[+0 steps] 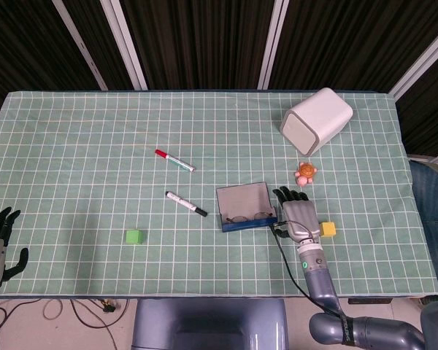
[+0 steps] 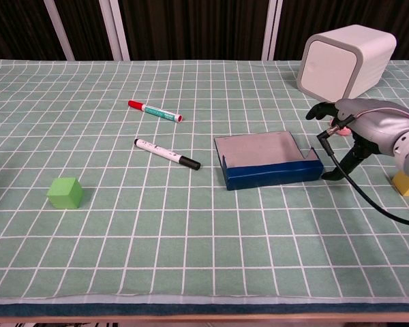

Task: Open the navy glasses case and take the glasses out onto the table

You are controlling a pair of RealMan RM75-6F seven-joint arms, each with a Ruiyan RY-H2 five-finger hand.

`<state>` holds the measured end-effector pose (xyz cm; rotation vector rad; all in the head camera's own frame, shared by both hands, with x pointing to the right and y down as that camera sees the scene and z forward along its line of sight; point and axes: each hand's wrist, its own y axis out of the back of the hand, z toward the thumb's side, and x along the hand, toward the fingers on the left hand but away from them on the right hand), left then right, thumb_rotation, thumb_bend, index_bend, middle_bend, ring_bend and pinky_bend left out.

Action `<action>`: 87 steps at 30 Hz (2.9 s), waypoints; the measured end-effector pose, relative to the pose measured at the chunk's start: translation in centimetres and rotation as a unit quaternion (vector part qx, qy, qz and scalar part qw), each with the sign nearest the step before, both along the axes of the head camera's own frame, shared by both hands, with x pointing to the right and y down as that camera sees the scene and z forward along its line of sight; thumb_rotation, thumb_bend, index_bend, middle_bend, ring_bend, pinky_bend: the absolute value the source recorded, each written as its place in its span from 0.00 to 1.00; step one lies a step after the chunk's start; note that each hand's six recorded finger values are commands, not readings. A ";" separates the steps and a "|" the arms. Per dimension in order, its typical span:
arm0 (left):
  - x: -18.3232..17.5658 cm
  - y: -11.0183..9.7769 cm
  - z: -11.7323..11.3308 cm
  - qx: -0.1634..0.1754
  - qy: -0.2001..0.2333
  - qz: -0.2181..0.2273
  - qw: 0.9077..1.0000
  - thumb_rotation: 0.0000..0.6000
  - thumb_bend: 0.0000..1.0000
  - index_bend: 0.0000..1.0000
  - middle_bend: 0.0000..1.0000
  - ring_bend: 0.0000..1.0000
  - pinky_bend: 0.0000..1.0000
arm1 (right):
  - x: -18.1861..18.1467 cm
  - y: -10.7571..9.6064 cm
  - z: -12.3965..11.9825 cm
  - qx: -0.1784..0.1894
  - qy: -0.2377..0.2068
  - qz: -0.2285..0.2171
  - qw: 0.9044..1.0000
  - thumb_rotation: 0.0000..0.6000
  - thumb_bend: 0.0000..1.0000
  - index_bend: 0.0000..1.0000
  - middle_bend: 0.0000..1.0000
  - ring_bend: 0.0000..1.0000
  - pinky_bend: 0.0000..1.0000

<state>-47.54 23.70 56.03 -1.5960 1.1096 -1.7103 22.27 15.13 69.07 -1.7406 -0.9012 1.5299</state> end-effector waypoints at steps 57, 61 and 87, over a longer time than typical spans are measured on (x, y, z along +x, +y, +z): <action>-0.4 -0.2 -0.1 0.006 -0.005 -0.004 1.000 1.00 0.46 0.05 0.00 0.00 0.00 | -5.5 -7.3 4.0 0.001 -0.006 -0.032 0.999 1.00 0.10 0.21 0.18 0.22 0.23; -0.5 -0.2 -0.1 0.005 -0.006 -0.009 1.000 1.00 0.46 0.05 0.00 0.00 0.00 | -6.3 -8.2 4.4 0.000 -0.005 -0.037 0.999 1.00 0.09 0.21 0.18 0.22 0.23; -0.9 -0.1 0.2 -0.002 -0.007 -0.025 1.000 1.00 0.46 0.05 0.00 0.00 0.00 | -9.6 -13.4 6.5 -0.024 -0.033 -0.032 0.999 1.00 0.10 0.21 0.18 0.22 0.23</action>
